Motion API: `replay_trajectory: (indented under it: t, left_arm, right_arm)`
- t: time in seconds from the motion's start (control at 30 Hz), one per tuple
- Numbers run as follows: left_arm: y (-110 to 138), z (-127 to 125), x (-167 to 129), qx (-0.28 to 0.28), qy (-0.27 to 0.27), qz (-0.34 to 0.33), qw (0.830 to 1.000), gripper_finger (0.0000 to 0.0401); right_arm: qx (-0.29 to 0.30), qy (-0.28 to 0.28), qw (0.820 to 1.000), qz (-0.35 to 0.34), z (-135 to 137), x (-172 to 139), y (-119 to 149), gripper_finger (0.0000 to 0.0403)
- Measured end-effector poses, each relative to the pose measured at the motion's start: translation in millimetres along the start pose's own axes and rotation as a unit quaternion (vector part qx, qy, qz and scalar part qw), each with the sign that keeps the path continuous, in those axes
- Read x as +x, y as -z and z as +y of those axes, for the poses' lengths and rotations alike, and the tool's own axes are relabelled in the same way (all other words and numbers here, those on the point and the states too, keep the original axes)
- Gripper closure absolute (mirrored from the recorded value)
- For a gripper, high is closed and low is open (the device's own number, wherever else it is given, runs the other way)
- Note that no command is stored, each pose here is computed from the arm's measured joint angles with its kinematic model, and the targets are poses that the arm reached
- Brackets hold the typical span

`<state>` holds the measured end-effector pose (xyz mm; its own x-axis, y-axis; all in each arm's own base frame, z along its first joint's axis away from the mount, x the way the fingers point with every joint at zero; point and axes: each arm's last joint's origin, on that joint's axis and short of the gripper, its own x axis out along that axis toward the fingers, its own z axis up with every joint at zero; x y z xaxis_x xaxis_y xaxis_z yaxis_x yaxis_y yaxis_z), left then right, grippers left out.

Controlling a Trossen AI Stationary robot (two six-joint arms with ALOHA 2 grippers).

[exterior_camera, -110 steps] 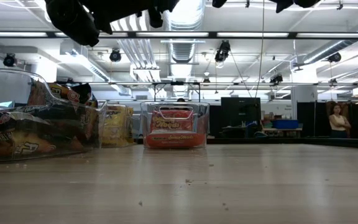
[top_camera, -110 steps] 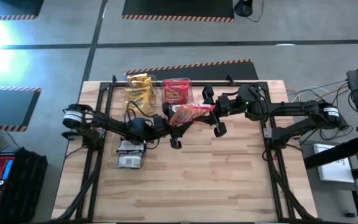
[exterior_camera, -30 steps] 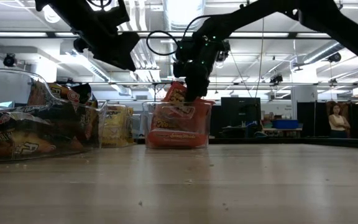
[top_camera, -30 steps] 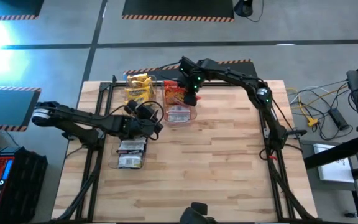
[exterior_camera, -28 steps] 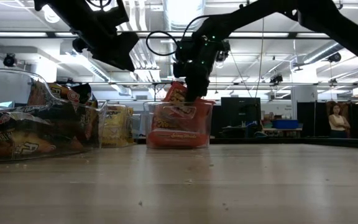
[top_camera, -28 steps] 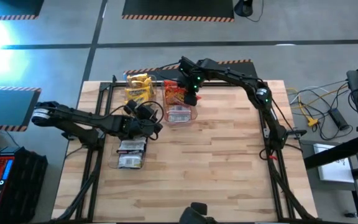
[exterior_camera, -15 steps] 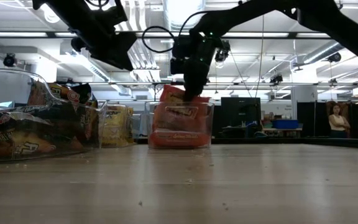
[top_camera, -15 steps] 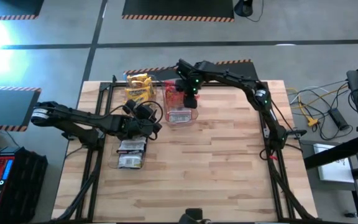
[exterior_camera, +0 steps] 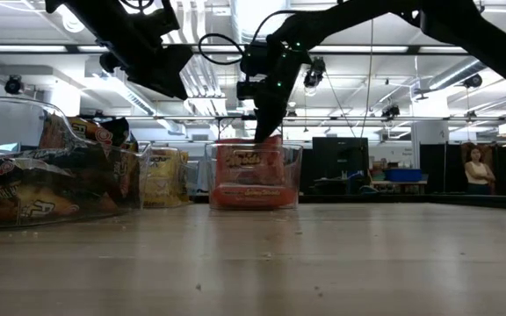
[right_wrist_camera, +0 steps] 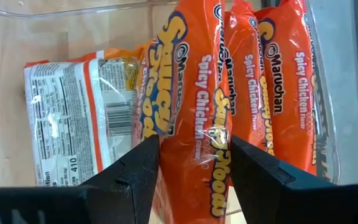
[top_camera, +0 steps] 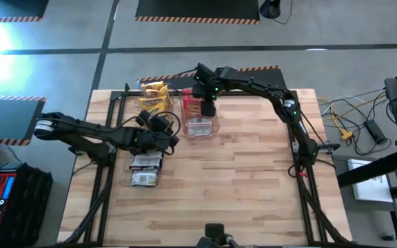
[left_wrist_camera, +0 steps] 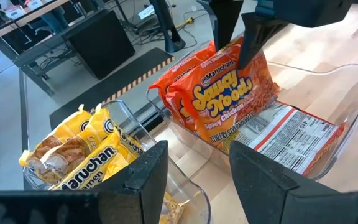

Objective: Sort Maruchan noodles
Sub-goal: Put the orange noodle pack into the top right transparent bin, then return to Home Position

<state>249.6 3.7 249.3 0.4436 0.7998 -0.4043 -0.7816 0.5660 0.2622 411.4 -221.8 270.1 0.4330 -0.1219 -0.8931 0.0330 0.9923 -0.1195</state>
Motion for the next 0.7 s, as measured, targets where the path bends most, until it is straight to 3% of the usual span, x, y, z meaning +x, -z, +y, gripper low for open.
replay_trajectory:
  t: [0.13,0.23,0.33,0.47,0.7]
  left_arm:
    - [0.4,0.2,0.0,0.001,-0.001,0.001,1.000,0.0247]
    - [0.9,0.4,0.0,0.003,-0.002,0.003,1.000,0.0247]
    - [1.0,0.7,-0.1,0.005,-0.002,0.003,1.000,0.0247]
    - [0.8,4.0,-2.2,0.014,-0.003,0.006,1.000,0.0247]
    - [-0.8,35.8,-26.2,0.013,-0.001,0.015,1.000,0.0247]
  right_arm:
    - [0.001,0.002,1.000,0.000,-1.0,-1.5,0.0,0.0229]
    - [0.000,0.041,0.999,0.004,-4.7,-8.0,-3.0,0.0232]
    - [0.001,0.086,0.996,0.011,-8.5,-19.9,-6.9,0.0236]
    - [0.008,0.094,0.995,0.006,-7.6,-47.4,-9.8,0.0241]
    - [0.076,-0.001,0.996,-0.055,-8.3,-93.7,5.6,0.0250]
